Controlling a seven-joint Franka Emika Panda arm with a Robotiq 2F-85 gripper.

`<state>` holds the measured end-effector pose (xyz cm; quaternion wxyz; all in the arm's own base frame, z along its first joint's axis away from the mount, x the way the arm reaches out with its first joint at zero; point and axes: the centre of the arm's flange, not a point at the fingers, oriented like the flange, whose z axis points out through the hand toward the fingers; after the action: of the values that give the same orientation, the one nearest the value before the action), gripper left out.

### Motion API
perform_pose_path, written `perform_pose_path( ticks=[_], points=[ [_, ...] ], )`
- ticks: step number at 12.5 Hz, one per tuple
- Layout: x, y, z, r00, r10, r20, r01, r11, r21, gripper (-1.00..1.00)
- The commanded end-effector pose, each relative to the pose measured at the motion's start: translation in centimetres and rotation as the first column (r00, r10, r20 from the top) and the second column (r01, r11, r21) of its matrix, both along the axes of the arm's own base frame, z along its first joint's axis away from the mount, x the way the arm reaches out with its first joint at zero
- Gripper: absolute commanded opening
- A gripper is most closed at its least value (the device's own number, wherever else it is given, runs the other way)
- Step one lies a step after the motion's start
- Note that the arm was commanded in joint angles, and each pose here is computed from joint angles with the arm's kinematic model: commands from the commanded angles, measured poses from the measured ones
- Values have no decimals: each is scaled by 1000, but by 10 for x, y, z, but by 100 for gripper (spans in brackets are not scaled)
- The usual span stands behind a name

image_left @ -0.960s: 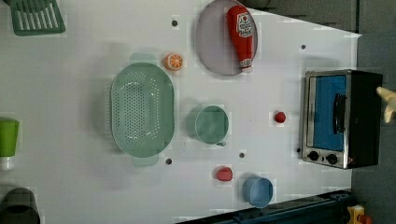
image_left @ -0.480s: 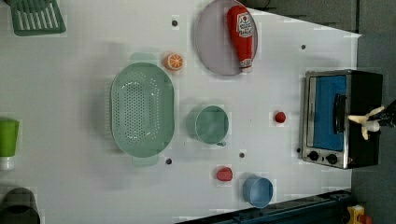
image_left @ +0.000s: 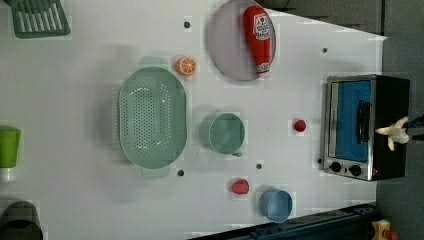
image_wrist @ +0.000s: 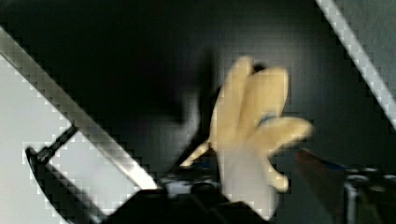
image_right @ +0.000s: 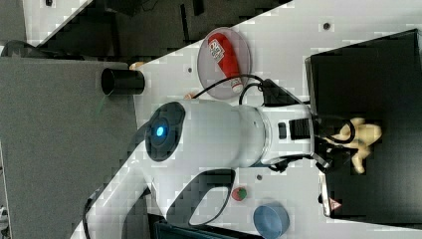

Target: Pick banana from table and place on oven.

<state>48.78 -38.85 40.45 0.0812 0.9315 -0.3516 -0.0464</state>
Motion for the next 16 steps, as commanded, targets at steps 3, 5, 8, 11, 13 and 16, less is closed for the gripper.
perform_pose_path(
  ticks=[3,5,8,11,13,16],
  points=[
    [13,17,68,989,98,114,-97,995,-20,100],
    [15,43,114,976,152,159,-150,988,-25,100],
    [10,114,159,984,124,131,-131,990,49,100],
    [14,222,185,997,-48,59,42,994,105,100],
    [27,296,191,987,-143,68,137,987,79,100],
    [34,369,196,961,-255,106,250,967,56,100]
  ],
)
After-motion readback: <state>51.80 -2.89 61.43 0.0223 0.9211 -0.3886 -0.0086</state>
